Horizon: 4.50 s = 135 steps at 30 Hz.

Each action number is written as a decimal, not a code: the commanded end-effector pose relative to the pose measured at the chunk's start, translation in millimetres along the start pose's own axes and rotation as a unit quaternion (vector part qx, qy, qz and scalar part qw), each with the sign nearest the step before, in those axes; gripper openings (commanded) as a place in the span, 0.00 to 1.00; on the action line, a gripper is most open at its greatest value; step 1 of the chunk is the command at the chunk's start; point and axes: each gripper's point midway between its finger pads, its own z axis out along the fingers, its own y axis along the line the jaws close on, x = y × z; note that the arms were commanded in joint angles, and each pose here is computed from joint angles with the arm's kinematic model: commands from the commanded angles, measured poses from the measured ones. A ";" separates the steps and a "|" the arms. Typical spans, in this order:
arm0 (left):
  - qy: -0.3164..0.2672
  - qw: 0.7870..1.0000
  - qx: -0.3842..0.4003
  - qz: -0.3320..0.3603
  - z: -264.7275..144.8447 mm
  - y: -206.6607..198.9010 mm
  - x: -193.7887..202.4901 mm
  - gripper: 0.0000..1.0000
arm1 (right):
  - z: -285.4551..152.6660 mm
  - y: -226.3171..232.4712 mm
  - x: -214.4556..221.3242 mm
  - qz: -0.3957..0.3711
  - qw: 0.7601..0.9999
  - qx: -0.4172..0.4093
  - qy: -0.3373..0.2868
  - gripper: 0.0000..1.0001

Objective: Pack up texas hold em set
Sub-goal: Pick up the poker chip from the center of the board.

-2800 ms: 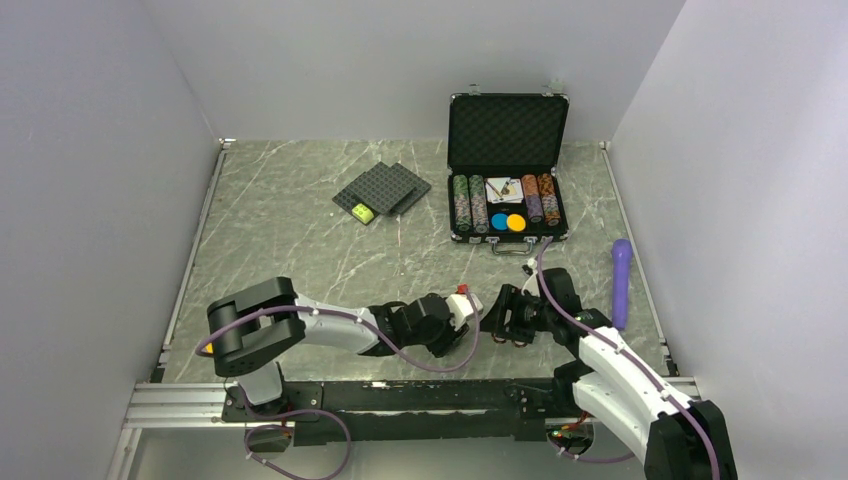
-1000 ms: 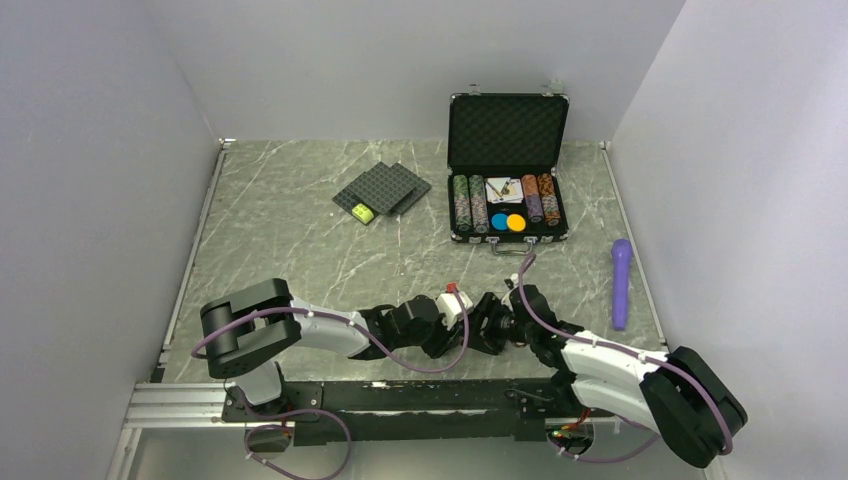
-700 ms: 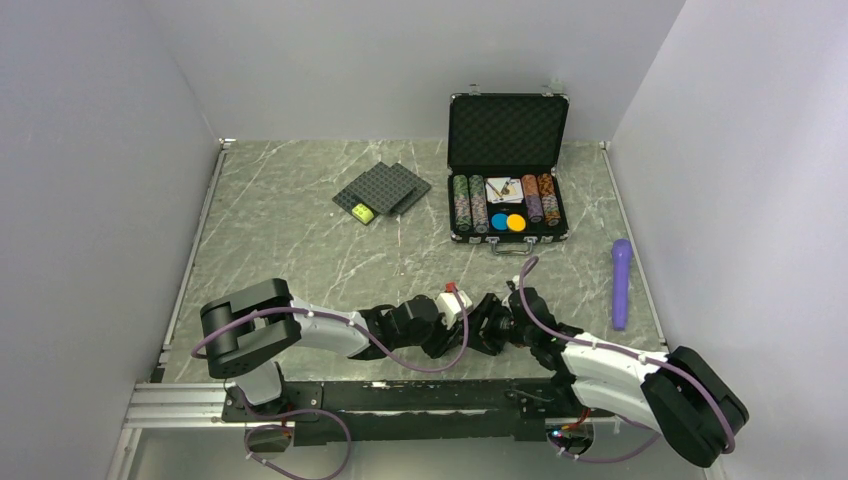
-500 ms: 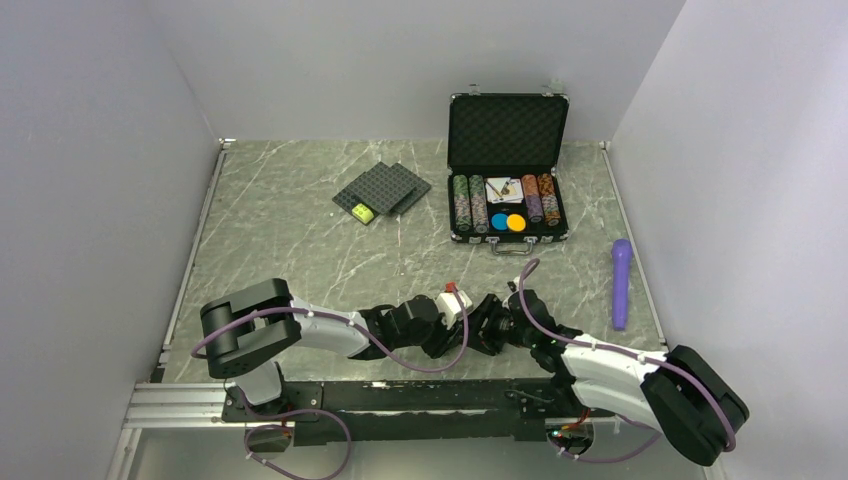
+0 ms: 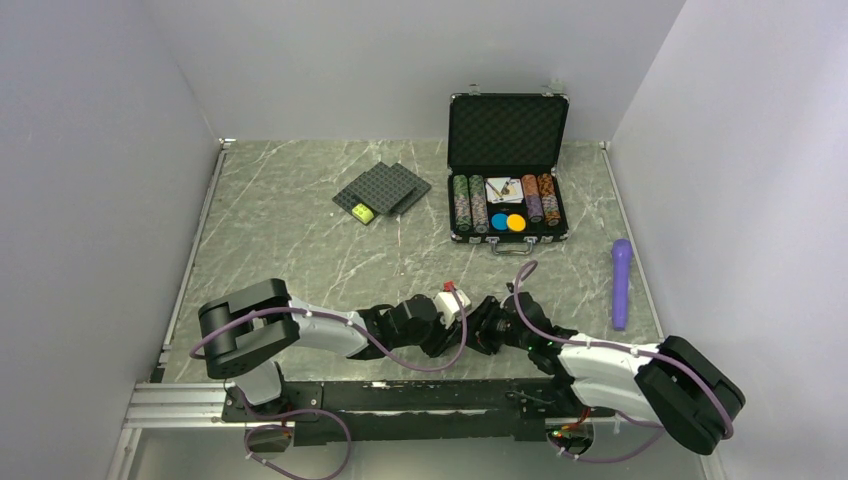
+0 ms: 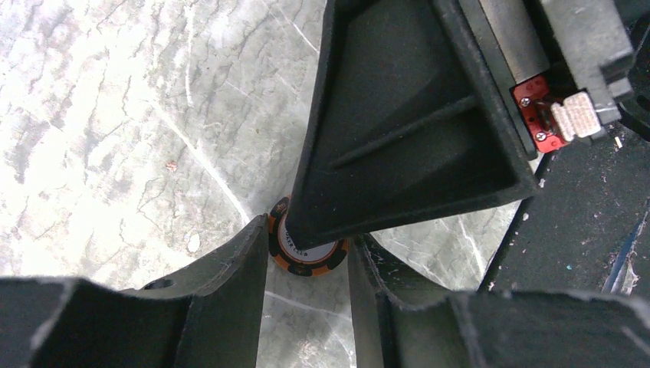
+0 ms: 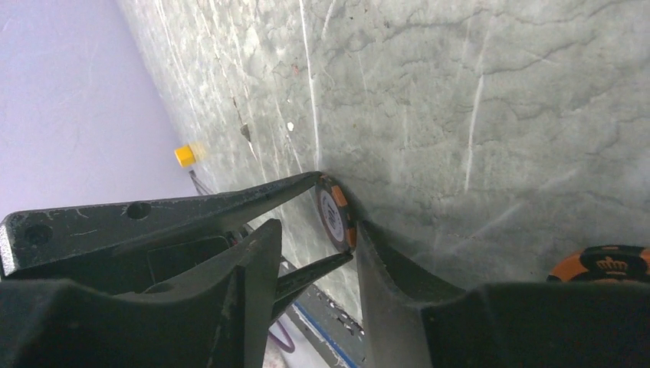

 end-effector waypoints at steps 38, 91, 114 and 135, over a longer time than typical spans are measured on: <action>-0.049 0.998 0.011 -0.042 -7.2 -6.6 -16.0 0.34 | 3.5 -17.2 2.4 -0.015 0.999 0.028 -0.030 0.33; -0.047 0.998 0.030 0.023 -26.0 -7.5 -19.8 0.81 | -9.6 -9.6 -10.7 -0.075 0.994 0.010 -0.073 0.27; 0.078 0.989 0.053 0.112 -3.7 -3.9 23.6 0.75 | -13.2 -2.3 -9.7 -0.080 0.994 -0.020 -0.076 0.36; 0.140 0.978 -0.010 0.156 -6.0 11.3 64.9 0.52 | -12.5 -18.1 -2.1 -0.075 0.995 -0.006 -0.058 0.37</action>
